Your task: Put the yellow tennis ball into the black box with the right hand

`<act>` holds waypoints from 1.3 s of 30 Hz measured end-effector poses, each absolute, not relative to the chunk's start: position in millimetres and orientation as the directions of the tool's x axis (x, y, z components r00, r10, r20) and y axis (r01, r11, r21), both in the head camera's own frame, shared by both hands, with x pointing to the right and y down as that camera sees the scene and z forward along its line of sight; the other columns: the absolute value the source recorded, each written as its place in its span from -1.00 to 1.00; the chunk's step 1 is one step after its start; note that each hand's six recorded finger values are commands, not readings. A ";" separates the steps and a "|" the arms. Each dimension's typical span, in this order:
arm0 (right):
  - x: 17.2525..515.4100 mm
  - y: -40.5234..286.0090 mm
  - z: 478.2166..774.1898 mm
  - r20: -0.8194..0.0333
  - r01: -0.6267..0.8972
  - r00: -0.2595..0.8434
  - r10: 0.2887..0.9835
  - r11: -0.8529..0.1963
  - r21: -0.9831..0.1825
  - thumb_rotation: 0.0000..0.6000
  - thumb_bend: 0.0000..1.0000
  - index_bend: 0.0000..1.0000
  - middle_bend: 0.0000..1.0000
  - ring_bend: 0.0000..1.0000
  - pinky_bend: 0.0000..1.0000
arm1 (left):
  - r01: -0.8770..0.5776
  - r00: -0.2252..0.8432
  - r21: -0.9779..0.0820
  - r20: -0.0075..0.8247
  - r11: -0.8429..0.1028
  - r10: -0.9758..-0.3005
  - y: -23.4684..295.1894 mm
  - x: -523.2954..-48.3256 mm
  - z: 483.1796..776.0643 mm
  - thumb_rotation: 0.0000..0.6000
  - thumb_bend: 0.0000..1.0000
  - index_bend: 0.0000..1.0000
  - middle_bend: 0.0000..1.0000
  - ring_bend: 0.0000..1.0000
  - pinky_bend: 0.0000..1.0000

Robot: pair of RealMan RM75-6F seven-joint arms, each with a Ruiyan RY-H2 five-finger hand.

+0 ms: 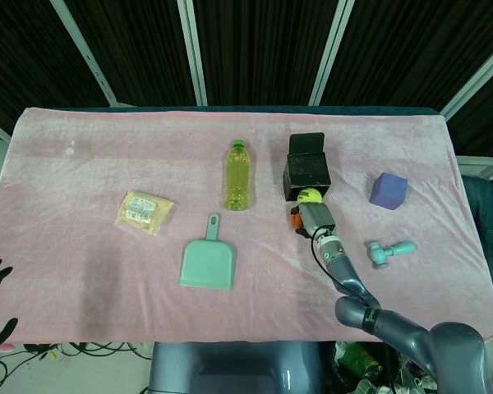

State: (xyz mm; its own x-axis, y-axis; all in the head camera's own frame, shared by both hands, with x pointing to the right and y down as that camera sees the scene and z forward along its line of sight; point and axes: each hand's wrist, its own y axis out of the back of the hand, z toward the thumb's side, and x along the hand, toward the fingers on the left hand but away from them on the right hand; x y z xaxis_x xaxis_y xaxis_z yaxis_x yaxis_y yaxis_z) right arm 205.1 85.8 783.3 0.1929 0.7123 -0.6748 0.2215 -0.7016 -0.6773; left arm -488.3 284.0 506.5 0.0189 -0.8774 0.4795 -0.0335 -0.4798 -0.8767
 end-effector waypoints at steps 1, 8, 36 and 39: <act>207.1 81.8 784.7 -0.676 0.226 0.183 0.714 -0.700 -0.678 1.00 0.91 0.96 0.69 0.92 1.00 | -0.034 0.018 -0.877 0.480 -0.480 -0.877 283.9 -488.4 506.5 1.00 -0.46 -0.75 -0.91 -1.00 -1.00; 215.9 63.0 789.8 -0.665 0.209 0.155 0.730 -0.682 -0.700 1.00 0.91 0.96 0.67 0.92 1.00 | -0.033 0.014 -0.877 0.480 -0.480 -0.877 283.8 -488.8 506.7 1.00 -0.46 -0.75 -0.91 -1.00 -1.00; 197.0 57.5 791.9 -0.577 0.074 0.276 0.768 -0.616 -0.784 1.00 0.90 0.96 0.66 0.89 1.00 | -0.029 0.012 -0.876 0.481 -0.481 -0.877 281.8 -488.4 508.1 1.00 -0.46 -0.75 -0.91 -1.00 -1.00; 196.8 61.0 789.9 -0.574 0.084 0.288 0.766 -0.618 -0.782 1.00 0.89 0.96 0.65 0.89 1.00 | -0.030 0.012 -0.876 0.481 -0.481 -0.877 281.7 -488.7 508.0 1.00 -0.46 -0.75 -0.91 -1.00 -1.00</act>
State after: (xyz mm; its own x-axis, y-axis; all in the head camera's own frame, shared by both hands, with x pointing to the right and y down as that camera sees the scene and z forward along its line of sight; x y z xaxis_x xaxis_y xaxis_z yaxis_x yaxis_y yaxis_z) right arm 196.8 61.0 789.9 0.2883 0.7661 -0.5744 0.0840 -0.6178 -0.7818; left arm -488.7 281.7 508.0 0.0116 -0.8768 0.4807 -0.0298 -0.4808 -0.8763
